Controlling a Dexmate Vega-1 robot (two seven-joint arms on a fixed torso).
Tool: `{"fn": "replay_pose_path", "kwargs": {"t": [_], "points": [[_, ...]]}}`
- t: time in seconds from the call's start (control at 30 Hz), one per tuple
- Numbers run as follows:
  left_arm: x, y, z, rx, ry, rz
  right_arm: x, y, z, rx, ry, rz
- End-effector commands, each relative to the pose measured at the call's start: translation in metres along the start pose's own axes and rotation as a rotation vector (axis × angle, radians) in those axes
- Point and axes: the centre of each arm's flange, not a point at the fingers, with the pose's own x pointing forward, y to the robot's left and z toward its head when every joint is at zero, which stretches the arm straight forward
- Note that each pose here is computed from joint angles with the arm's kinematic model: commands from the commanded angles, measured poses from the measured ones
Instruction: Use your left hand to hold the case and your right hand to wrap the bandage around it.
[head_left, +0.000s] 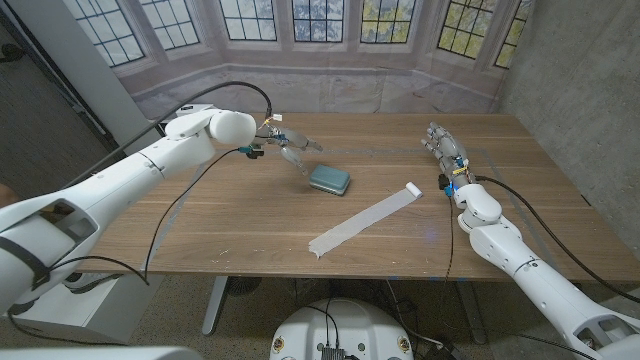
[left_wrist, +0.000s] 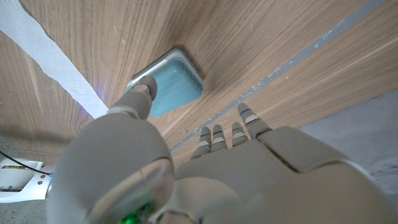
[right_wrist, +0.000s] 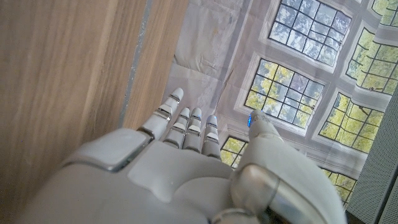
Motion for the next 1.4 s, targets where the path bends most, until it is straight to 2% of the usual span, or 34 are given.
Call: {"fn": "replay_pose_path", "kwargs": {"t": [0.03, 0.73, 1.17, 1.4], "points": [[0.012, -0.002, 0.008, 0.033, 0.007, -0.036, -0.004, -0.006, -0.004, 0.020, -0.002, -0.018], [0.033, 0.004, 0.014, 0.080, 0.005, -0.073, -0.007, -0.016, -0.013, 0.036, 0.009, -0.042], [0.045, 0.002, 0.024, 0.152, 0.007, -0.087, -0.009, -0.022, -0.017, 0.049, 0.015, -0.057], [0.050, -0.002, 0.030, 0.199, 0.003, -0.067, -0.011, -0.027, -0.019, 0.058, 0.015, -0.068]]}}
